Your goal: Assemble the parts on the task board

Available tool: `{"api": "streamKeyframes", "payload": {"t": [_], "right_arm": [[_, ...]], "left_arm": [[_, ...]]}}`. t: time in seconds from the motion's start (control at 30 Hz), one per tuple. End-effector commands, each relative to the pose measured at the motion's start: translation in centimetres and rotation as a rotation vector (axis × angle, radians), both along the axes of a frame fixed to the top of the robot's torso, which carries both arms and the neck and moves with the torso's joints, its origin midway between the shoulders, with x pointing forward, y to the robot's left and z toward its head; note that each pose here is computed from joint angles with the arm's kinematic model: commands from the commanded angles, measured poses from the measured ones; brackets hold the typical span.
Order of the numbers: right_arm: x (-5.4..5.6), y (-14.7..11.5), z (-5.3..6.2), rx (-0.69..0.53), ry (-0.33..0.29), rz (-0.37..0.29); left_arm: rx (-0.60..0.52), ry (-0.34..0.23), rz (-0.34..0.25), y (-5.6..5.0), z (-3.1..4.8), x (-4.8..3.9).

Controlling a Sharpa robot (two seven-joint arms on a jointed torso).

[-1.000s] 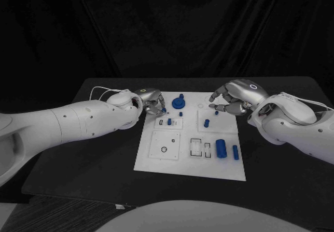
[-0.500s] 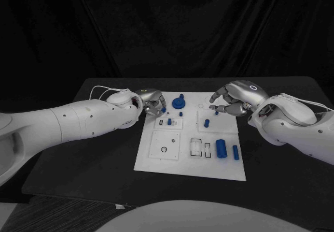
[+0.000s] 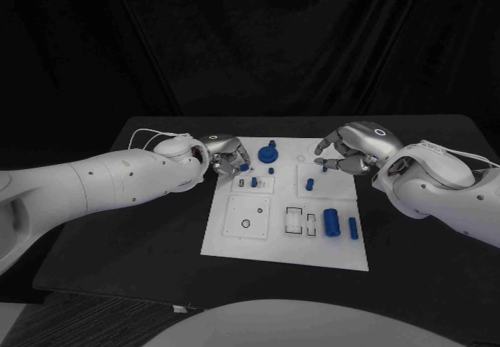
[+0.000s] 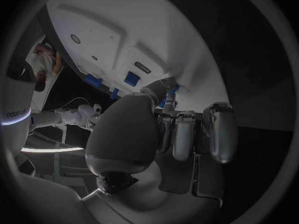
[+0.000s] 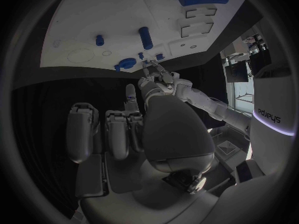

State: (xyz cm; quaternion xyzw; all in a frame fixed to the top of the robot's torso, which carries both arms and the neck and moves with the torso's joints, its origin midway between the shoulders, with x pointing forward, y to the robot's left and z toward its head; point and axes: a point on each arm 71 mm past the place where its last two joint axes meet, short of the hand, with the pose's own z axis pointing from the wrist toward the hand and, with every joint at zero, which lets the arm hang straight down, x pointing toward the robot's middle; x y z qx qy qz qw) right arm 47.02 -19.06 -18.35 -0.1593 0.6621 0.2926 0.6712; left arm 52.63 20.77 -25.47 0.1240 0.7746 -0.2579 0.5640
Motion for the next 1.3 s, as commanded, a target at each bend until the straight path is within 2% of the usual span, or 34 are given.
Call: {"api": "streamKeyframes", "payload": {"t": [0.03, 0.4, 0.7, 0.97, 1.3], "right_arm": [[0.00, -0.10, -0.17, -0.007, 0.009, -0.011], [0.00, -0.29, -0.26, -0.010, 0.013, -0.017], [-0.03, -0.32, -0.46, -0.012, 0.019, -0.018], [-0.06, -0.39, -0.60, -0.013, 0.021, -0.019], [-0.09, -0.45, -0.69, -0.012, 0.022, -0.019]], "left_arm": [[-0.017, -0.007, -0.059, -0.18, 0.01, -0.29], [-0.050, -0.073, -0.072, 0.58, 0.55, -0.43], [-0.069, -0.116, -0.061, 0.63, 0.90, -0.49], [-0.051, -0.083, -0.037, 0.33, 0.62, -0.42], [0.003, -0.005, -0.005, 0.32, -0.06, -0.30]]}}
